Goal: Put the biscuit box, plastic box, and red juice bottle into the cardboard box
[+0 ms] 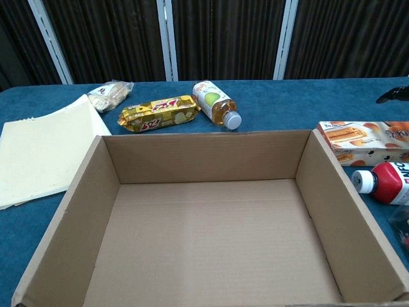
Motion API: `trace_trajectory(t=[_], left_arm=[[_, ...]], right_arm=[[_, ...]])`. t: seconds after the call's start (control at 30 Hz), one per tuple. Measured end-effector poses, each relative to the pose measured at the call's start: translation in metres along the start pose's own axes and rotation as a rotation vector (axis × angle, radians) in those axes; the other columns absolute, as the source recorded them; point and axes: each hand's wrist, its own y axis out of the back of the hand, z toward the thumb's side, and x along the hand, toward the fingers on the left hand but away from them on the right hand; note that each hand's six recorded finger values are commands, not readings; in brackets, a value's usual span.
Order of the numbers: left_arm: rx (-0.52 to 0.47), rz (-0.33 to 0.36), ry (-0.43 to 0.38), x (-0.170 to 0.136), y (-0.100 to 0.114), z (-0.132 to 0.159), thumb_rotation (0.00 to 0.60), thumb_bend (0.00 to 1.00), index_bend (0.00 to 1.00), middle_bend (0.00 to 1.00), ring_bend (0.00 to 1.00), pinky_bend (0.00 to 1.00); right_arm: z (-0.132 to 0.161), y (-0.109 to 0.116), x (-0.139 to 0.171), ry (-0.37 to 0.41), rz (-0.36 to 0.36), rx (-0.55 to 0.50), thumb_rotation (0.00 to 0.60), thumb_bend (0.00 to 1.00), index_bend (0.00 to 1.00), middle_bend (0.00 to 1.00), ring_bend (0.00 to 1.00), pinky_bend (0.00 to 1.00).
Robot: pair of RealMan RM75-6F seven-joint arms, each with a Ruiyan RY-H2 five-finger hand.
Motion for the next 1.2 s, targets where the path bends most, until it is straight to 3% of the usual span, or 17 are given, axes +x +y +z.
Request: trace_trajectory(t=[0.47,0.57,0.63,0.8,0.97,1.2], left_arm=[[0.013,-0.023,0.05,0.01,-0.007,-0.012,0.423,0.06,0.0,0.0,0.0,0.0],[0.013,-0.021,0.057,0.01,-0.007,-0.014,0.423,0.06,0.0,0.0,0.0,0.0],[0.013,-0.019,0.062,0.01,-0.006,-0.015,0.422,0.06,0.0,0.0,0.0,0.0],[0.015,-0.022,0.075,0.01,-0.006,-0.018,0.423,0.06,0.0,0.0,0.0,0.0],[0.011,-0.027,0.083,0.009,-0.006,-0.021,0.422,0.06,0.0,0.0,0.0,0.0],[-0.009,-0.022,0.08,0.004,0.0,-0.022,0.423,0.06,0.0,0.0,0.0,0.0]], right_arm=[[0.007,-0.029,-0.04,-0.018,0.115,0.016,0.6,0.1,0.0,0.0,0.0,0.0],[0.01,-0.034,-0.046,-0.017,0.129,0.02,0.6,0.15,0.03,0.0,0.0,0.0],[0.013,-0.037,-0.051,-0.015,0.138,0.023,0.6,0.2,0.2,0.07,0.03,0.09],[0.022,-0.036,-0.06,-0.003,0.114,0.035,0.6,0.27,0.66,0.51,0.45,0.6],[0.03,-0.024,-0.063,0.015,0.03,0.065,0.6,0.31,0.76,0.61,0.56,0.72],[0.038,-0.007,-0.055,0.044,-0.086,0.092,0.6,0.31,0.76,0.62,0.58,0.74]])
